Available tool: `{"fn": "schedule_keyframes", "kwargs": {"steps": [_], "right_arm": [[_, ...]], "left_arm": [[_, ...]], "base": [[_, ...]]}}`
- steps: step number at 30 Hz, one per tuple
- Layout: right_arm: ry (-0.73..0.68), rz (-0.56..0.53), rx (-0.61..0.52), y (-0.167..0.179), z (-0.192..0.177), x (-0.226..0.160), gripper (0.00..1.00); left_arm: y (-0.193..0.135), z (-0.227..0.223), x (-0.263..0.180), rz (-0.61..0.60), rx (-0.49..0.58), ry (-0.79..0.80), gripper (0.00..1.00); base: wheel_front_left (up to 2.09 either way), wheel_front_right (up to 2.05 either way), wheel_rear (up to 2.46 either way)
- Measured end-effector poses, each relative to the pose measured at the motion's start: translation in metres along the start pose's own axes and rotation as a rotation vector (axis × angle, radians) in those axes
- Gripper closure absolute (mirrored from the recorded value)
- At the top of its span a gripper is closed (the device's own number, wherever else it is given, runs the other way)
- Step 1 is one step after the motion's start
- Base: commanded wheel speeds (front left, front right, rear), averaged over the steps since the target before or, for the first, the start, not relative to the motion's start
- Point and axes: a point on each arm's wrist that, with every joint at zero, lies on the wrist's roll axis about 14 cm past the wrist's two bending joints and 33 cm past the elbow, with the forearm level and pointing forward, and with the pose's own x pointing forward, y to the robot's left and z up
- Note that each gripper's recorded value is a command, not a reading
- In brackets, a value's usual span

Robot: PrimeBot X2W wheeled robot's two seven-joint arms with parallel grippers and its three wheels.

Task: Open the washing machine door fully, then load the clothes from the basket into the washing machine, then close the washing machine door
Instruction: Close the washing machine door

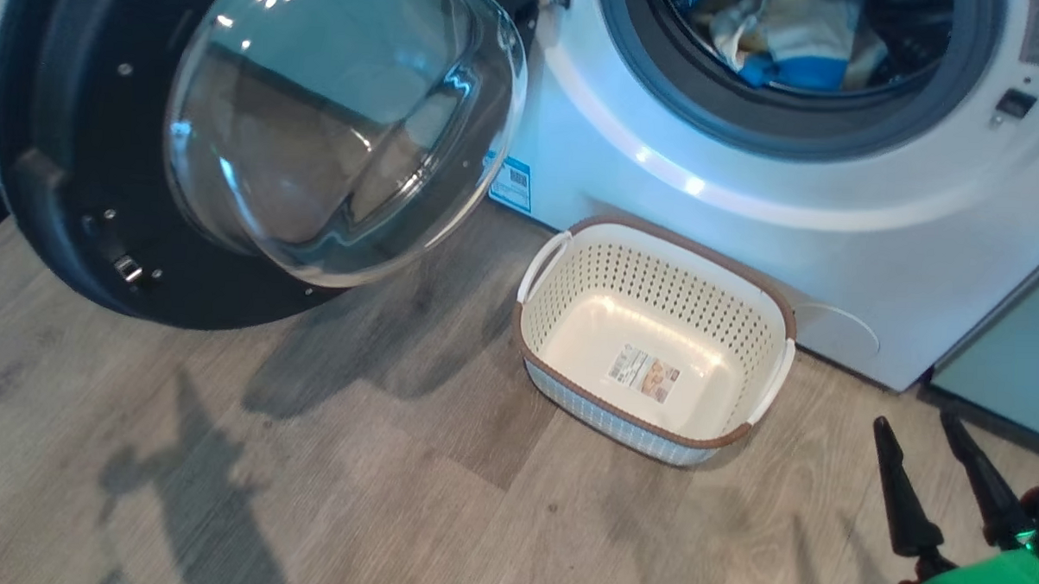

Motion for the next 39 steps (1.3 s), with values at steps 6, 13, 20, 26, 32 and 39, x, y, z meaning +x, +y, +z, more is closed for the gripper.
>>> {"fn": "schedule_keyframes", "kwargs": {"steps": [6, 13, 20, 26, 32, 39], "right_arm": [[-0.004, -0.008, -0.004, -0.011, 0.000, 0.009, 0.00], [0.012, -0.028, -0.007, -0.026, -0.007, 0.011, 0.00], [0.020, -0.043, -0.004, -0.035, -0.012, 0.014, 0.00], [0.011, -0.043, -0.006, -0.037, -0.010, 0.017, 0.00], [0.010, -0.039, -0.005, -0.036, -0.010, 0.019, 0.00], [-0.002, -0.033, -0.012, -0.033, -0.004, 0.019, 0.00]], "left_arm": [[-0.031, -0.007, 0.025, -0.024, -0.017, 0.026, 1.00], [-0.039, -0.030, 0.045, 0.023, -0.001, 0.108, 1.00], [-0.023, -0.055, 0.054, 0.127, 0.031, 0.199, 1.00], [-0.014, -0.074, 0.052, 0.174, 0.038, 0.292, 1.00], [-0.007, -0.079, 0.047, 0.196, 0.054, 0.341, 1.00], [-0.011, -0.080, 0.041, 0.167, 0.049, 0.381, 1.00]], "base": [[0.00, 0.00, 0.00], [0.00, 0.00, 0.00], [0.00, 0.00, 0.00], [0.00, 0.00, 0.00], [0.00, 0.00, 0.00], [0.00, 0.00, 0.00]]}}
